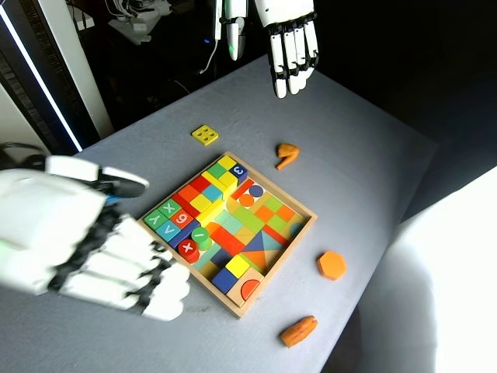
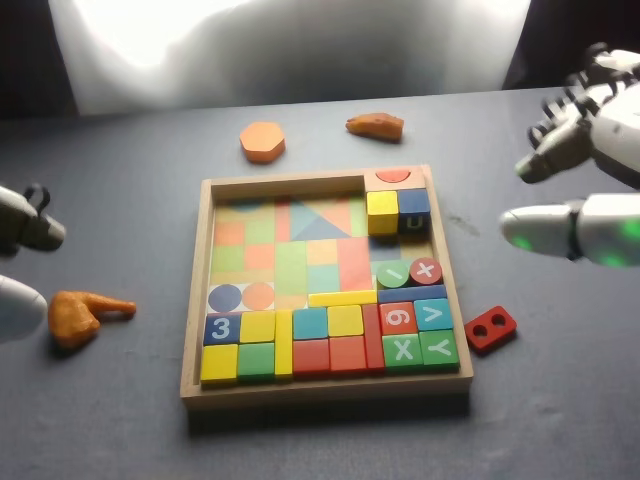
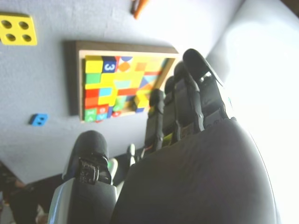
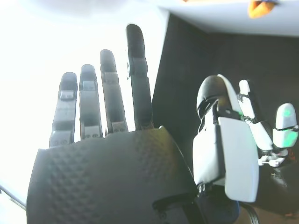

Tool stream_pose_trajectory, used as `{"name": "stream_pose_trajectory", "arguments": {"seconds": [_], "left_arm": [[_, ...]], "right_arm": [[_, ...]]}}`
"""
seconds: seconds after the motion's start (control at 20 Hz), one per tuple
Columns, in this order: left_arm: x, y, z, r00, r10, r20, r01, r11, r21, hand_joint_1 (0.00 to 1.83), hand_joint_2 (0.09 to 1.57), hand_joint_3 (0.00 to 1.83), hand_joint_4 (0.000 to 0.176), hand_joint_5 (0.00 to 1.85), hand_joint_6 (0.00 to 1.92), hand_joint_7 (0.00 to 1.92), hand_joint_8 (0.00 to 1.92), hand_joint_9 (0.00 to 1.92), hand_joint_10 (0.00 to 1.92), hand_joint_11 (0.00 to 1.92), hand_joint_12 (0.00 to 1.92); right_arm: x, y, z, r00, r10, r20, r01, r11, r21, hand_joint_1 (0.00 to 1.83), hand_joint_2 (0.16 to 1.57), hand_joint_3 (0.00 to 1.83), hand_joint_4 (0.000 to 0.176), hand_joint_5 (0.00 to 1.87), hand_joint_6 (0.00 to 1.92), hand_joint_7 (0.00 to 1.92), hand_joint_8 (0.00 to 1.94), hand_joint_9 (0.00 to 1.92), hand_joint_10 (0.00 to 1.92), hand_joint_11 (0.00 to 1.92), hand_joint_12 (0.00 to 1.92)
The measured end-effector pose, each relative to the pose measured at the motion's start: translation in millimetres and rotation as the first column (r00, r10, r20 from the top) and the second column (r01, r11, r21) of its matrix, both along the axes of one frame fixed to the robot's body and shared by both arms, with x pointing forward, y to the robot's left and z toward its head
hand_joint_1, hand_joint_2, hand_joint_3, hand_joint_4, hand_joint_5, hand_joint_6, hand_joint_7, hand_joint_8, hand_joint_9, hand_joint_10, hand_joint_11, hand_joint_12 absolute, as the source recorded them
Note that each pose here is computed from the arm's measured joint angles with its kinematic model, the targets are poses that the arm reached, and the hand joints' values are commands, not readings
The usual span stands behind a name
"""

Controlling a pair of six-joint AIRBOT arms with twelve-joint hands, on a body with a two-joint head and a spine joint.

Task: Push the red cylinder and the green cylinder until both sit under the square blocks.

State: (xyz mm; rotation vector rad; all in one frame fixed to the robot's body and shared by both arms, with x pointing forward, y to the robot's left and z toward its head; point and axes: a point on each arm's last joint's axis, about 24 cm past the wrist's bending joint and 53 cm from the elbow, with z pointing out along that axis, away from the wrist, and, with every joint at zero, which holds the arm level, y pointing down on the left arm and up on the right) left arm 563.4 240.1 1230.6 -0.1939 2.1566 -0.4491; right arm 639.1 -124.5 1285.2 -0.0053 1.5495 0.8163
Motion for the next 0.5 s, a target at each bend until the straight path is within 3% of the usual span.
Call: {"name": "stream_pose_trajectory", "arguments": {"seconds": [0.1, 0.25, 0.35, 0.5], "left_arm": [[-0.2, -0.2, -0.1, 1.0000, -0.001, -0.001, 0.001, 1.0000, -0.001, 0.27, 1.35, 0.00, 0.000, 0.68, 0.08, 0.91, 0.20, 0.62, 1.20, 0.34, 1.75], [0.4, 1.4, -0.1, 1.0000, 0.004, -0.001, -0.004, 1.0000, 0.001, 0.27, 1.34, 0.00, 0.000, 0.79, 0.10, 0.94, 0.25, 0.68, 1.20, 0.41, 1.75], [0.2, 1.0, -0.1, 1.0000, 0.003, -0.001, -0.003, 1.0000, 0.000, 0.24, 1.35, 0.00, 0.000, 0.85, 0.14, 0.94, 0.35, 0.71, 1.18, 0.44, 1.78], [0.0, 0.8, -0.3, 1.0000, 0.002, -0.003, -0.002, 1.0000, -0.001, 0.26, 1.35, 0.00, 0.000, 0.83, 0.15, 0.94, 0.34, 0.72, 1.16, 0.45, 1.80]], "right_arm": [[-2.8, -5.9, -7.0, 1.000, 0.000, -0.028, 0.000, 1.000, -0.009, 0.00, 1.21, 0.00, 0.000, 0.89, 0.01, 0.96, 0.02, 0.56, 1.11, 0.27, 1.75], [-1.4, -19.3, -2.0, 0.999, -0.027, -0.024, 0.028, 1.000, 0.008, 0.00, 1.21, 0.00, 0.000, 0.91, 0.02, 0.97, 0.03, 0.52, 1.21, 0.25, 1.82], [-1.9, -18.4, 0.3, 0.999, -0.027, -0.023, 0.027, 0.999, 0.019, 0.00, 1.21, 0.00, 0.000, 0.93, 0.02, 0.98, 0.03, 0.52, 1.26, 0.25, 1.83], [-6.9, -10.3, -0.3, 1.000, -0.004, -0.030, 0.005, 1.000, 0.021, 0.00, 1.21, 0.00, 0.000, 0.93, 0.02, 0.99, 0.03, 0.52, 1.25, 0.26, 1.83]]}}
